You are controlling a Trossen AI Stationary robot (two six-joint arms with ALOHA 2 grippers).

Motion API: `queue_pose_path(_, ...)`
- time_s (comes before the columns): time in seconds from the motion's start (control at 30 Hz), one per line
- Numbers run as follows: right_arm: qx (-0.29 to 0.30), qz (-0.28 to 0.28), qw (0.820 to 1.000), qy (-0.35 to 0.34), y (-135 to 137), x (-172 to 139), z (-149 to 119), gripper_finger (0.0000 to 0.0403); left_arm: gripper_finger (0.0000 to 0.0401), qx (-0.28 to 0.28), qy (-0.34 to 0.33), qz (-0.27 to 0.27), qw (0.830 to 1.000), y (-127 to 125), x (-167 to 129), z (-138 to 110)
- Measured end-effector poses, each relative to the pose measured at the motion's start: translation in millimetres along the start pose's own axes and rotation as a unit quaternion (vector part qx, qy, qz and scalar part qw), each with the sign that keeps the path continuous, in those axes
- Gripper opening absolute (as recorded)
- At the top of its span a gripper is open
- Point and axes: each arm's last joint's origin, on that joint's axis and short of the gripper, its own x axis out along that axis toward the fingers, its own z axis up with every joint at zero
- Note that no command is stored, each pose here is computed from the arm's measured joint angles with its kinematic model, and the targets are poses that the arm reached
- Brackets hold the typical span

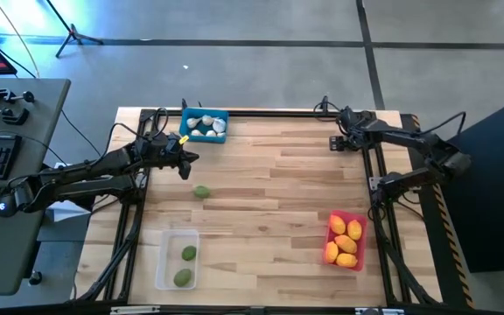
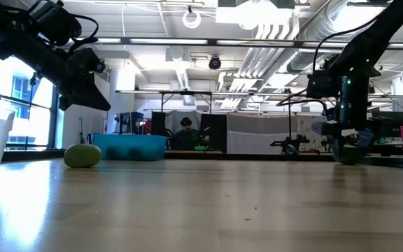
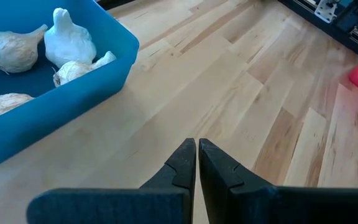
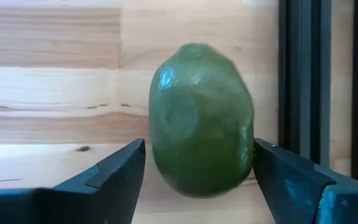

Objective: Sort produce into baskets
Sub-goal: Put the lime into the transparent bin

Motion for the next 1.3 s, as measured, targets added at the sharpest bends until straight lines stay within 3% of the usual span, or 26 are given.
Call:
queue_pose_path(0.23, 0.007, -0.002, 1.000, -0.005, 1, 8, -11, 0.0251, 0.0007, -0.005, 0.000, 0.000, 1.000, 0, 0, 0)
queue_pose_path(0.47, 0.009, -0.001, 1.000, -0.025, 2, 11, -12, 0.0128, 0.0007, -0.024, 0.000, -0.001, 1.000, 0, 0, 0)
queue_pose_path(0.63, 0.009, 0.005, 1.000, -0.024, 2, 10, -12, 0.0123, 0.0007, -0.047, -0.001, -0.002, 0.999, 0, 0, 0)
queue_pose_path(0.8, -0.003, 0.067, 0.998, -0.016, 13, 0, -9, 0.0122, 0.0007, -0.086, -0.021, -0.049, 0.995, -4, 0, 6)
queue_pose_path(0.9, -0.018, 0.155, 0.987, -0.041, 27, -15, -7, 0.0122, 0.0007, -0.131, -0.052, -0.098, 0.985, -9, -2, 15)
queue_pose_path(1.0, -0.046, 0.281, 0.955, -0.087, 50, -37, -8, 0.0122, 0.0007, -0.177, -0.098, -0.169, 0.965, -16, -6, 29)
queue_pose_path(1.07, -0.069, 0.358, 0.922, -0.132, 67, -54, -9, 0.0122, 0.0007, -0.197, -0.137, -0.207, 0.948, -19, -11, 38)
queue_pose_path(1.2, -0.113, 0.487, 0.838, -0.218, 98, -89, -19, 0.0122, 0.0008, -0.203, -0.227, -0.249, 0.919, -24, -21, 55)
queue_pose_path(1.3, -0.139, 0.557, 0.775, -0.262, 114, -114, -33, 0.0122, 0.0009, -0.200, -0.263, -0.254, 0.909, -26, -26, 63)
